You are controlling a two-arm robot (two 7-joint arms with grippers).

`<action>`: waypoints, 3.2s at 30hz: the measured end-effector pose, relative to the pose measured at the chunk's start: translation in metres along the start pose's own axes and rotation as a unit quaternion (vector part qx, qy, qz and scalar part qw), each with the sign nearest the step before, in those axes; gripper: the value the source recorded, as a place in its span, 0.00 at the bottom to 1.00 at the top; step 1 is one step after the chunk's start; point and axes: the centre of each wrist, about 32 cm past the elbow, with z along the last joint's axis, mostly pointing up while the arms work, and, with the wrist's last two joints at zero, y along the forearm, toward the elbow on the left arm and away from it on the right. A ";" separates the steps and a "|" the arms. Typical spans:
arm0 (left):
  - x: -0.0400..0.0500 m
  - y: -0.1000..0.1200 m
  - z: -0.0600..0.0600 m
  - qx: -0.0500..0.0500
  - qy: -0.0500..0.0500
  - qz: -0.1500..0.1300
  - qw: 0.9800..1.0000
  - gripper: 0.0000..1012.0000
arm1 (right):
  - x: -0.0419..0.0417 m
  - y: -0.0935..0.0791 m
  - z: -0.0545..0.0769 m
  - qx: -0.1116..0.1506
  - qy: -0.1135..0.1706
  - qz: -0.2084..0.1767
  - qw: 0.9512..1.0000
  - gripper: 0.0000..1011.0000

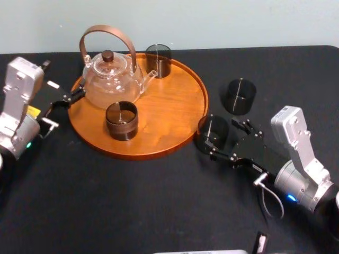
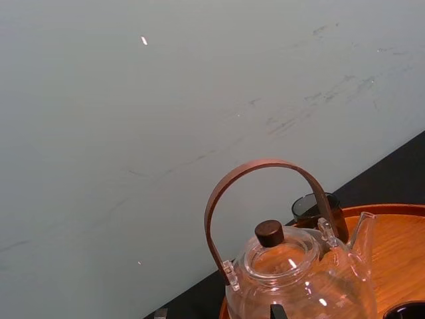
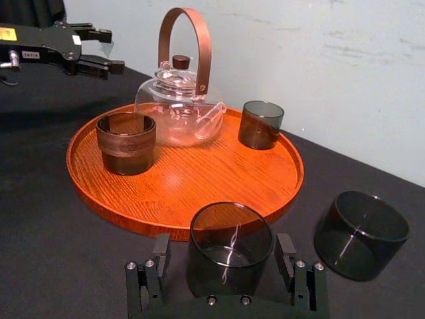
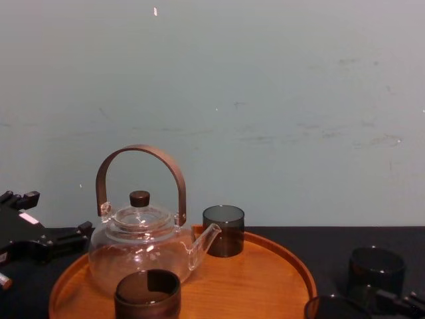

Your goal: Pick up the glass from the table and place it on the tray.

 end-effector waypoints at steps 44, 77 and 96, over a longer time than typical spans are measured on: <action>0.0000 0.000 0.000 0.000 0.000 0.000 1.000 0.99 | 0.0196 0.027 -0.017 -0.013 0.021 0.000 1.000 0.99; 0.0000 0.000 0.000 0.000 0.000 0.000 1.000 0.99 | 0.0226 0.042 -0.025 -0.002 0.028 0.015 0.999 0.99; 0.0000 0.000 0.000 0.000 0.000 0.000 1.000 0.99 | 0.0225 0.041 -0.025 -0.003 0.028 0.015 0.999 0.89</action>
